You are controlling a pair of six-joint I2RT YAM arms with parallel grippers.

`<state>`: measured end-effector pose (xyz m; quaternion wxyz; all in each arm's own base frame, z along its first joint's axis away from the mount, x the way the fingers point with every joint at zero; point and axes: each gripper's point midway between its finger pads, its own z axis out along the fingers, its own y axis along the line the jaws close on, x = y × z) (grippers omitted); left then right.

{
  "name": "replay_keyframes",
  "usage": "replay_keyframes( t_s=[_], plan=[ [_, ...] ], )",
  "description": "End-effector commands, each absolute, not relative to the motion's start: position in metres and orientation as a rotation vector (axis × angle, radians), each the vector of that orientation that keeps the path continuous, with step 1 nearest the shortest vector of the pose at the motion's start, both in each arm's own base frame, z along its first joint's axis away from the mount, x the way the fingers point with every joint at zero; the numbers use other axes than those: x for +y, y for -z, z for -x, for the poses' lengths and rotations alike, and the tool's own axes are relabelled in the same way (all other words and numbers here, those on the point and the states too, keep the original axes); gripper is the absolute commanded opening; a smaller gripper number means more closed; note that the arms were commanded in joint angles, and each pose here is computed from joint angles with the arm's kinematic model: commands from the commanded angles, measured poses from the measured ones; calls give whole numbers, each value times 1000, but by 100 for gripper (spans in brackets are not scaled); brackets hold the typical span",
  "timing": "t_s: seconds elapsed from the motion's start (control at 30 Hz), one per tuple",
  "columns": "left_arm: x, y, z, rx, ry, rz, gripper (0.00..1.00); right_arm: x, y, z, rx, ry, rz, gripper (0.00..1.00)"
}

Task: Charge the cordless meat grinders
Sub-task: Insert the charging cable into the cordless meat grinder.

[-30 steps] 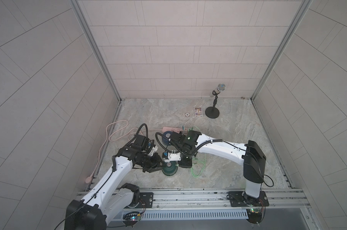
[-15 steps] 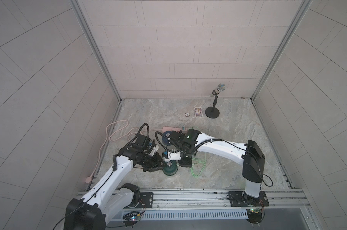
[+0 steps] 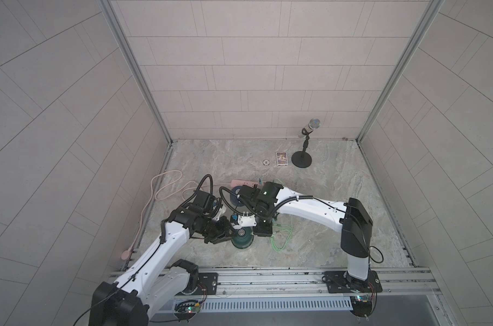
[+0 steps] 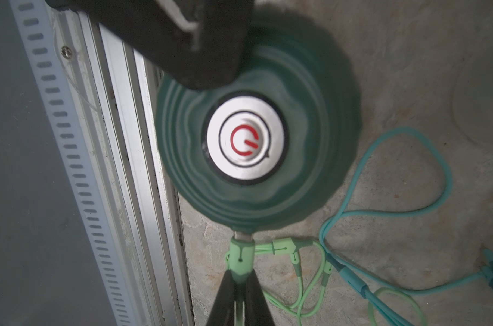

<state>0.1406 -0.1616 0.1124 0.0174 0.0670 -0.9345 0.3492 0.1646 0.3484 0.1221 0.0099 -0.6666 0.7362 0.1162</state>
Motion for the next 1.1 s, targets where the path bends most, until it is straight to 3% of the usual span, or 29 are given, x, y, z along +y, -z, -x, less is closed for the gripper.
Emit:
replay_keyframes(
  t_s=[0.0,0.73,1.07],
  plan=[
    [-169,-103,-141,-2892,-1095,-165,32,413,-153,-169,2055,-615,1983,9],
    [-174,-107,-142,-2882,-1124,-128,32,415,-146,-170,2064,-618,1970,12],
    [-169,-115,-147,-2923,-1080,-122,36,396,-153,-161,2072,-641,1968,26]
  ],
)
